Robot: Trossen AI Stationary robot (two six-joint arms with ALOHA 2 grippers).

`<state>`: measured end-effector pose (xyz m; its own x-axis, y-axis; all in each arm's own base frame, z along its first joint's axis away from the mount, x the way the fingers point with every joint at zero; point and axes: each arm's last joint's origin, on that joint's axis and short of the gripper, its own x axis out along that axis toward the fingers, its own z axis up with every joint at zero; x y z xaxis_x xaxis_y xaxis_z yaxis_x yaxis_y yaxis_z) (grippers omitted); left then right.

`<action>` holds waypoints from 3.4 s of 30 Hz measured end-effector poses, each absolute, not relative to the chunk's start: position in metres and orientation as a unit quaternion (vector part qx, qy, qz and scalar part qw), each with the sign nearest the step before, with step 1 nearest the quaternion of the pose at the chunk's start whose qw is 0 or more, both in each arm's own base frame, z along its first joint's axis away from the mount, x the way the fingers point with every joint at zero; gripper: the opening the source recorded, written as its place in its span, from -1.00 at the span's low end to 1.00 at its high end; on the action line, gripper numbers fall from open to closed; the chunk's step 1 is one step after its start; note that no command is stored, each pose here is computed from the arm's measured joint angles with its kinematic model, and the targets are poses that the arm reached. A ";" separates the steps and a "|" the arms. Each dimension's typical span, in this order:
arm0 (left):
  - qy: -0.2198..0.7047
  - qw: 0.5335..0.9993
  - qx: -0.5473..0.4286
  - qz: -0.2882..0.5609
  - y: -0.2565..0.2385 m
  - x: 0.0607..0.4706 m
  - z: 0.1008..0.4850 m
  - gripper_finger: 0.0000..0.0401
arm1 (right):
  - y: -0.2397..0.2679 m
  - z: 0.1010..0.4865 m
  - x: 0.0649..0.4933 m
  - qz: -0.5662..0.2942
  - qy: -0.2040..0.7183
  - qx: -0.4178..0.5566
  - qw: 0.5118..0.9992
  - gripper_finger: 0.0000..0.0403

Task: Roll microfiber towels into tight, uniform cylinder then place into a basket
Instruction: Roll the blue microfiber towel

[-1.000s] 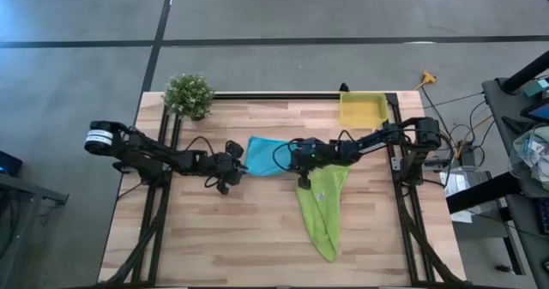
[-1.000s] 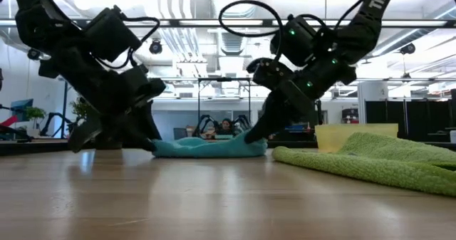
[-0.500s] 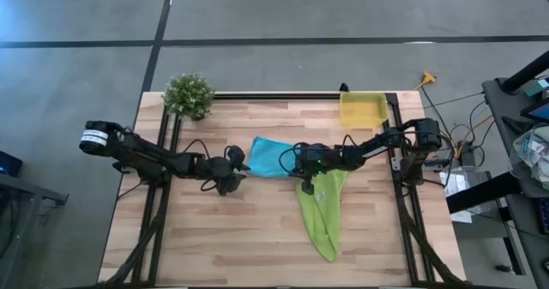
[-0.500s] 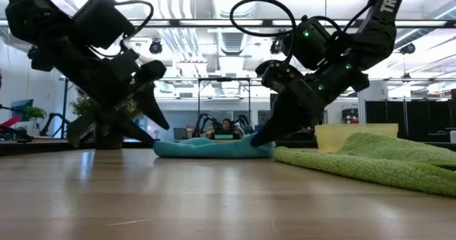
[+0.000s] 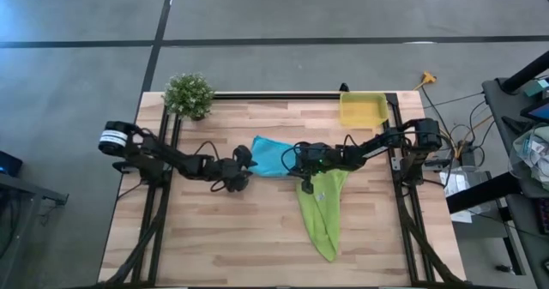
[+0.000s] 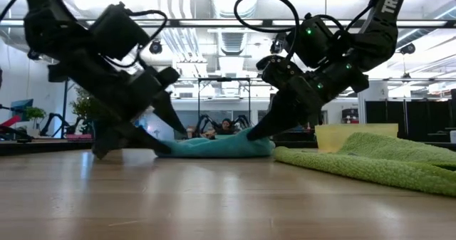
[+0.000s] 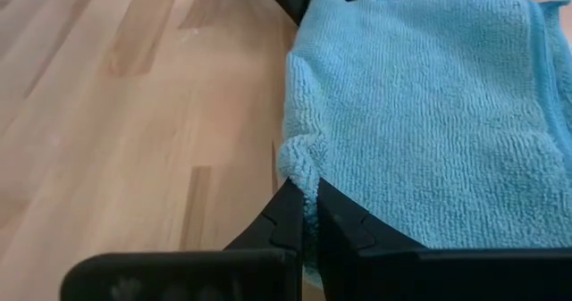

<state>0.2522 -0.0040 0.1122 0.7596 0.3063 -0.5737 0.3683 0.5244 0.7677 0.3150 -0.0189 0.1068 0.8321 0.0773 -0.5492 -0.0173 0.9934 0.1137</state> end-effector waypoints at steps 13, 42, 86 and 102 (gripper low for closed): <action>0.378 0.804 0.457 -0.019 0.001 0.263 0.103 -0.10 | -0.017 0.103 0.310 0.027 0.296 0.054 0.953 -0.95; 0.458 0.872 0.161 -0.069 0.000 0.291 0.129 -0.99 | -0.014 0.114 0.303 0.029 0.312 0.057 0.948 -0.73; 0.419 0.868 -0.177 -0.200 0.019 0.276 0.119 -1.00 | 0.043 0.113 0.325 0.075 0.298 -0.241 0.921 -0.56; 0.386 0.897 -0.087 -0.197 0.015 0.260 0.107 -1.00 | 0.007 0.111 0.330 0.071 0.334 0.090 0.935 -0.95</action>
